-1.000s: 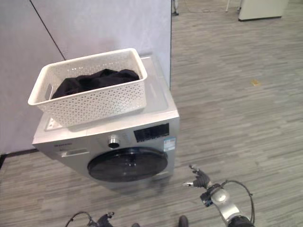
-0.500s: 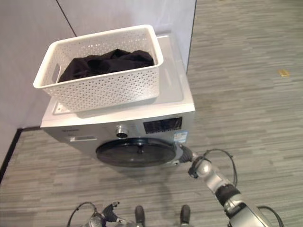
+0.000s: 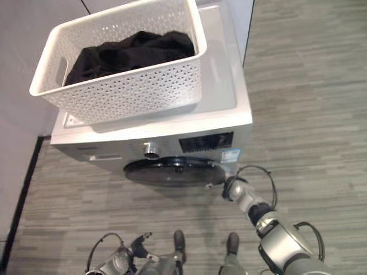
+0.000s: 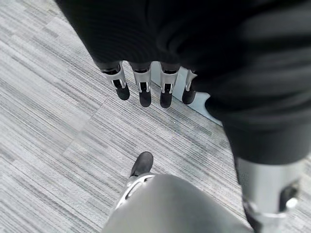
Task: Grab the laundry basket,head to the washer,open it,put in the laundry and shut it.
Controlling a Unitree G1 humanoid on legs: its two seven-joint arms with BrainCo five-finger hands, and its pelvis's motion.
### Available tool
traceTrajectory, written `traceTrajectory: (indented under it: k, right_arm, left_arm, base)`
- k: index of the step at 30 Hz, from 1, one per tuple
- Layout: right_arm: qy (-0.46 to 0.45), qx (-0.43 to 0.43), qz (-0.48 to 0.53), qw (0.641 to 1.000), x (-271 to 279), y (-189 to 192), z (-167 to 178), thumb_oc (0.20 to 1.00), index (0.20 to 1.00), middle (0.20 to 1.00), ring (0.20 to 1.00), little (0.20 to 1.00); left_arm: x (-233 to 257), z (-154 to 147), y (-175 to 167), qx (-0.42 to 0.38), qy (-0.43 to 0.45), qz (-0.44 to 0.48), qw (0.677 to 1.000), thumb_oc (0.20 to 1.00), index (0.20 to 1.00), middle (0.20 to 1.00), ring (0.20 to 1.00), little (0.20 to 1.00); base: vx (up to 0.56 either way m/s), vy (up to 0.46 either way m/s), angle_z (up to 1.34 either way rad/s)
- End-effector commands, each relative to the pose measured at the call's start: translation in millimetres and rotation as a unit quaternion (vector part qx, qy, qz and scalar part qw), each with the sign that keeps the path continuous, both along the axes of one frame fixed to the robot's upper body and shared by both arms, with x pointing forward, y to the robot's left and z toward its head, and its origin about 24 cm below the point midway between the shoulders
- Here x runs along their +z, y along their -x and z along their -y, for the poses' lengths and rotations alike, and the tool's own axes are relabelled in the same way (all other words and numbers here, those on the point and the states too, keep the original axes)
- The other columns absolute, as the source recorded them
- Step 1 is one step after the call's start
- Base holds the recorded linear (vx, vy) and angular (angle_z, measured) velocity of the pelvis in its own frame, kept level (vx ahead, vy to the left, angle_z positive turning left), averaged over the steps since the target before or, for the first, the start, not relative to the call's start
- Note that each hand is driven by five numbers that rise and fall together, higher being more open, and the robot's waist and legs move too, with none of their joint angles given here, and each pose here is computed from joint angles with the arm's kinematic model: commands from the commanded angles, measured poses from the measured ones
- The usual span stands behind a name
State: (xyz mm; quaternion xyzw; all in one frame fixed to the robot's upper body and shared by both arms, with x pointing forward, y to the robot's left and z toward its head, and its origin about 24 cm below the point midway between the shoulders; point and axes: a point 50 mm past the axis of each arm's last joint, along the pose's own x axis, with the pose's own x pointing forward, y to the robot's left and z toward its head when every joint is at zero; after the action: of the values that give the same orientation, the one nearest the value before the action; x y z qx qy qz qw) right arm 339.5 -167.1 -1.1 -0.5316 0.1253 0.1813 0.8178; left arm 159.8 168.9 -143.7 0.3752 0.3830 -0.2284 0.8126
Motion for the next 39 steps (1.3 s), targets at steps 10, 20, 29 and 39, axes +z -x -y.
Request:
traceTrajectory:
  k: [10,20,29,39]
  right_arm:
    - [0.012,-0.047,0.056,0.997,39,-31,15,1.0,1.0,1.0,1.0,1.0]
    - [-0.071,-0.085,0.094,0.989,60,-39,19,1.0,1.0,1.0,1.0,1.0]
    - [-0.153,-0.092,0.043,0.983,15,-10,-5,1.0,1.0,1.0,1.0,1.0]
    - [-0.181,-0.057,-0.003,0.982,-6,6,-38,1.0,1.0,1.0,1.0,1.0]
  left_arm:
    - [18,-17,-28,0.011,-0.006,0.055,0.998,1.0,1.0,1.0,1.0,1.0]
    - [19,-60,-21,0.125,-0.031,0.046,0.991,1.0,1.0,1.0,1.0,1.0]
    - [12,-82,-4,0.179,-0.071,0.007,0.981,1.0,1.0,1.0,1.0,1.0]
    - [9,-74,-2,0.117,-0.087,0.0,0.989,1.0,1.0,1.0,1.0,1.0]
  base:
    - [-0.05,0.014,0.02]
    - [-0.19,-0.312,0.75]
    - [-0.11,-0.097,1.12]
    - [0.0,0.207,0.27]
